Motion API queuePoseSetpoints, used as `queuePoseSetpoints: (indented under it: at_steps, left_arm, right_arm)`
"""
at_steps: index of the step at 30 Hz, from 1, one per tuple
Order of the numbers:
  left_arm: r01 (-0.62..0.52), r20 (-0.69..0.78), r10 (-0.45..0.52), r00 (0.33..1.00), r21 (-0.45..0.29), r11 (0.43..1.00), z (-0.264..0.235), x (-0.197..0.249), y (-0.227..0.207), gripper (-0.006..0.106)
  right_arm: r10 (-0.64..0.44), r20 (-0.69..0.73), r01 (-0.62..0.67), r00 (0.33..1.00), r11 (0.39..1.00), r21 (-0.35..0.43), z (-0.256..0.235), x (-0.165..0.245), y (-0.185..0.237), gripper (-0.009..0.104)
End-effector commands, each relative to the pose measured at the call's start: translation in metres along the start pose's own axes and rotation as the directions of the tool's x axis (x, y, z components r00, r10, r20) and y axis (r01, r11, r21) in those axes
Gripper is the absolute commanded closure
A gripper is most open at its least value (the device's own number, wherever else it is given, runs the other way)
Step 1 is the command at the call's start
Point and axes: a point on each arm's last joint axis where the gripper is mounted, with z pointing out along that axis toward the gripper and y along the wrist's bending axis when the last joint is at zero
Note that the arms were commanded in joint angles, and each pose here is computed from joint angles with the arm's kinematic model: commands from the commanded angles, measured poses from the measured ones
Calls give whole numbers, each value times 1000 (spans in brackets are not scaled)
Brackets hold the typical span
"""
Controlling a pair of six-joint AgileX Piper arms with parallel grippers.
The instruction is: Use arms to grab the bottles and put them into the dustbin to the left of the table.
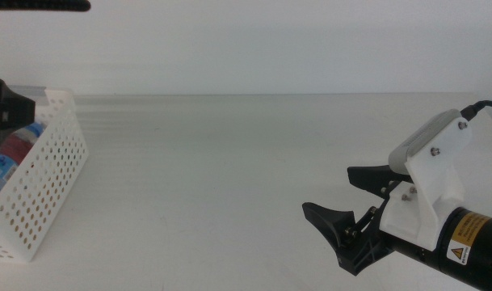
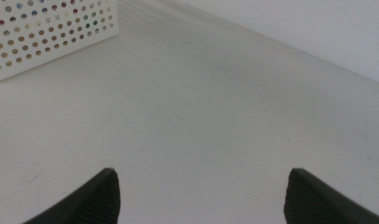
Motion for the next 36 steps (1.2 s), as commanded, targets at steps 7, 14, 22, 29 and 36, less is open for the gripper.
queuePoseSetpoints:
  at_steps: [7, 14, 22, 29, 36]
  left_arm:
    - [17, 294, -8, 956, -29, 999, -22, 1, 0, 10]
    - [19, 405, 3, 914, -49, 999, -26, 36, -3, 10]
    - [22, 460, 6, 888, -56, 998, -27, 81, -7, 10]
    - [35, 599, 17, 801, -74, 997, -18, 114, -9, 10]
    - [45, 576, 0, 818, -64, 997, -1, 156, -12, 10]
  right_arm:
    - [-6, 201, 6, 980, 1000, 4, -25, -32, 0, 23]
    - [-7, 345, -27, 938, 995, 95, -62, -51, -18, 23]
    - [-46, 454, -99, 890, 951, 292, -108, -45, -45, 23]
    - [-58, 508, -200, 860, 876, 440, -145, 1, -50, 23]
    - [-120, 562, -236, 818, 822, 519, -167, 36, -41, 23]
